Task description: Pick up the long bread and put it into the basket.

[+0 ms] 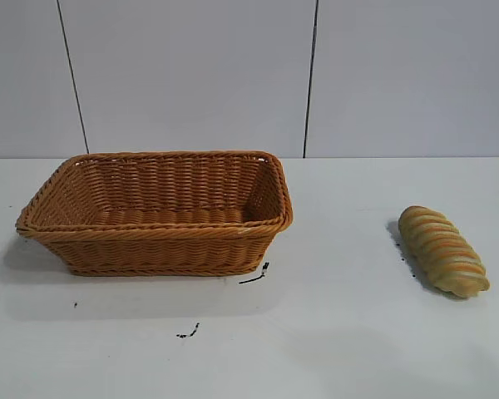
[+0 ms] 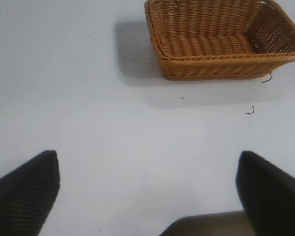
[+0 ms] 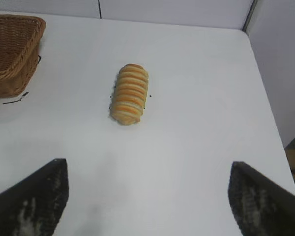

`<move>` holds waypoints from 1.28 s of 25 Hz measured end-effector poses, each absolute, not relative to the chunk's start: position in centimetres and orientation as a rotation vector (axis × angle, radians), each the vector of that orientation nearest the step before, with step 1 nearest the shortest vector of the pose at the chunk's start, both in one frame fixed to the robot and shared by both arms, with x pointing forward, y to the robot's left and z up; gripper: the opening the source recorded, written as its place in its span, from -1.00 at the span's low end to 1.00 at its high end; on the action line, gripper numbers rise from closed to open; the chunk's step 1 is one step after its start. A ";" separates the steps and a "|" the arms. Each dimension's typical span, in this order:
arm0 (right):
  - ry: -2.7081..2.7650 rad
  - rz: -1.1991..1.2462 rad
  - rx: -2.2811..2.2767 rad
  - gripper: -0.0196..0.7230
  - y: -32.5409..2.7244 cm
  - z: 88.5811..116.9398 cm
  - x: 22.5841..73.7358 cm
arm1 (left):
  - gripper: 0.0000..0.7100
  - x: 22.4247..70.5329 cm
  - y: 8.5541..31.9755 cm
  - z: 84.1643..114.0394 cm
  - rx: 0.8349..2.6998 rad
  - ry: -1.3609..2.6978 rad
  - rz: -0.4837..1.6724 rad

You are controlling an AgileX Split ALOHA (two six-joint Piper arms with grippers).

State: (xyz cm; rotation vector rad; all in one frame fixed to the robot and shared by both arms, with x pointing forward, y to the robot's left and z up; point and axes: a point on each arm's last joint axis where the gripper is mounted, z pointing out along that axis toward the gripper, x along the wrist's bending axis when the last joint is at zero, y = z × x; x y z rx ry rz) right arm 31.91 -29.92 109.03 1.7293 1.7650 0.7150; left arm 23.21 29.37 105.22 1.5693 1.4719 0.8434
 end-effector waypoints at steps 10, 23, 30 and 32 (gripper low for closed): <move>2.030 0.365 1.974 0.91 -29.6 105.5 46.3 | 0.97 23.2 29.4 105.2 1.569 1.472 0.843; 2.128 0.212 2.075 0.91 -29.2 98.6 58.0 | 0.97 23.2 29.4 105.2 1.569 1.472 0.843; 2.145 0.246 2.042 0.91 -27.5 97.3 62.0 | 0.97 23.2 29.4 105.2 1.569 1.472 0.843; 2.142 0.240 2.051 0.91 -27.3 96.6 62.8 | 0.97 23.2 29.4 105.2 1.569 1.472 0.843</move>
